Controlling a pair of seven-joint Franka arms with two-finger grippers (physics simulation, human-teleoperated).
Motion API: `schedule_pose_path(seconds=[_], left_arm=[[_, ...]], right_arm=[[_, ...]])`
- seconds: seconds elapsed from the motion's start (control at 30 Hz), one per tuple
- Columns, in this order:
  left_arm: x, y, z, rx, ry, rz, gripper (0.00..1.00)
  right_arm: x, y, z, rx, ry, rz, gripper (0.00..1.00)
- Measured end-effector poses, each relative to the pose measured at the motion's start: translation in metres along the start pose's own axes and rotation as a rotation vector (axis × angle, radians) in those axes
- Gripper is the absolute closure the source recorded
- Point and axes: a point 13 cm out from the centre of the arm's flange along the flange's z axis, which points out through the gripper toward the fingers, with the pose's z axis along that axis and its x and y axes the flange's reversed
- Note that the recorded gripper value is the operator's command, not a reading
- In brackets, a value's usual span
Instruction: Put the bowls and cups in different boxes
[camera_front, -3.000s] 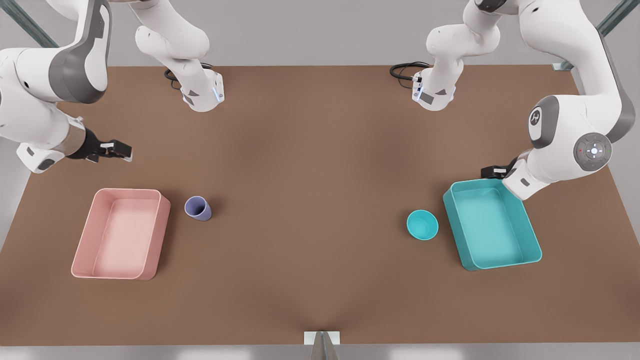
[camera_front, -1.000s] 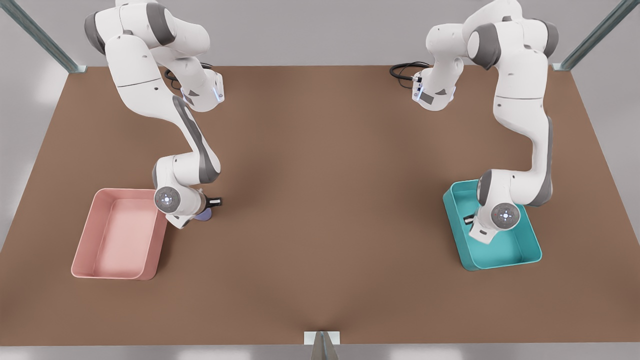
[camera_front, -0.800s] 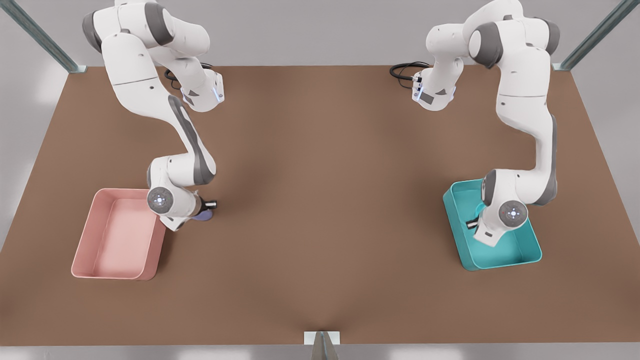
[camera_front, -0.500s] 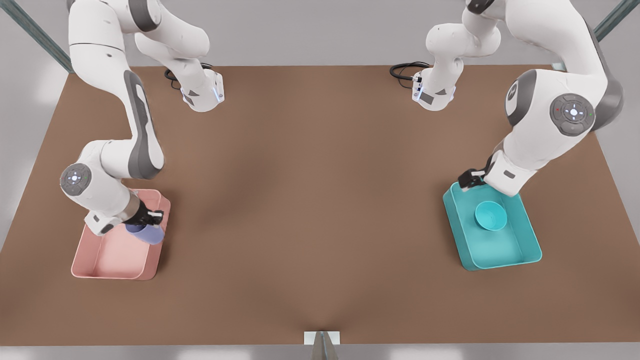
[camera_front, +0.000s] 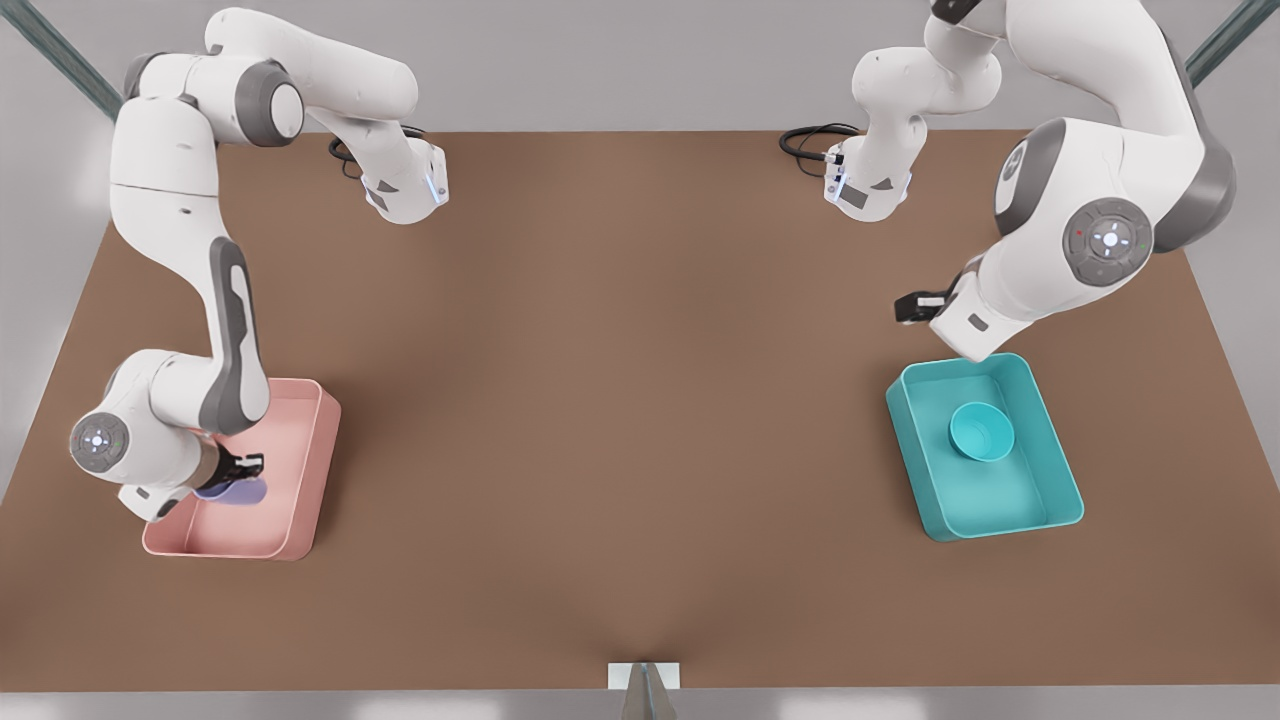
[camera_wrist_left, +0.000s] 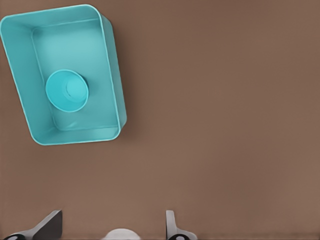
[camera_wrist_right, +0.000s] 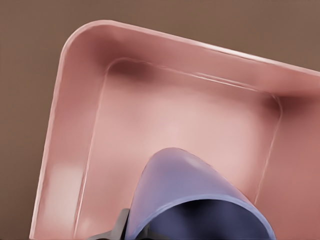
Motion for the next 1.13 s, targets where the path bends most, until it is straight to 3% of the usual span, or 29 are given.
schedule_pose_path(seconds=[0.17, 0.2, 0.23, 0.27, 0.6, 0.7, 0.87, 1.0, 1.13], left_arm=[[-0.001, 0.008, 0.002, 0.007, 0.011, -0.003, 0.00], [-0.002, 0.010, 0.002, 0.009, 0.012, -0.003, 0.00], [-0.002, 0.010, 0.003, 0.009, 0.014, -0.002, 0.00], [-0.002, 0.010, 0.004, 0.009, 0.014, 0.000, 0.00], [-0.008, 0.002, 0.010, 0.012, 0.013, 0.027, 0.00], [-0.008, 0.000, 0.010, 0.014, 0.008, 0.033, 0.00], [-0.009, 0.001, 0.009, 0.016, 0.004, 0.035, 0.00], [-0.009, 0.000, 0.009, 0.016, 0.004, 0.039, 0.00], [-0.009, 0.000, 0.010, 0.017, 0.006, 0.041, 0.00]], right_arm=[[-0.003, -0.003, 0.018, -0.004, -0.002, -0.045, 0.79], [-0.004, -0.003, 0.021, -0.005, -0.001, -0.053, 0.59], [-0.004, -0.003, 0.023, -0.006, -0.001, -0.060, 0.05], [-0.004, -0.003, 0.028, -0.006, 0.002, -0.063, 0.00], [-0.007, -0.006, 0.019, 0.000, -0.020, -0.075, 0.00], [-0.011, 0.001, -0.037, -0.001, -0.069, -0.091, 0.00], [0.015, 0.068, -0.219, -0.023, -0.135, -0.139, 0.00], [0.080, 0.102, -0.307, -0.042, -0.108, -0.097, 0.00], [0.114, 0.113, -0.320, -0.084, -0.037, -0.035, 0.00]])
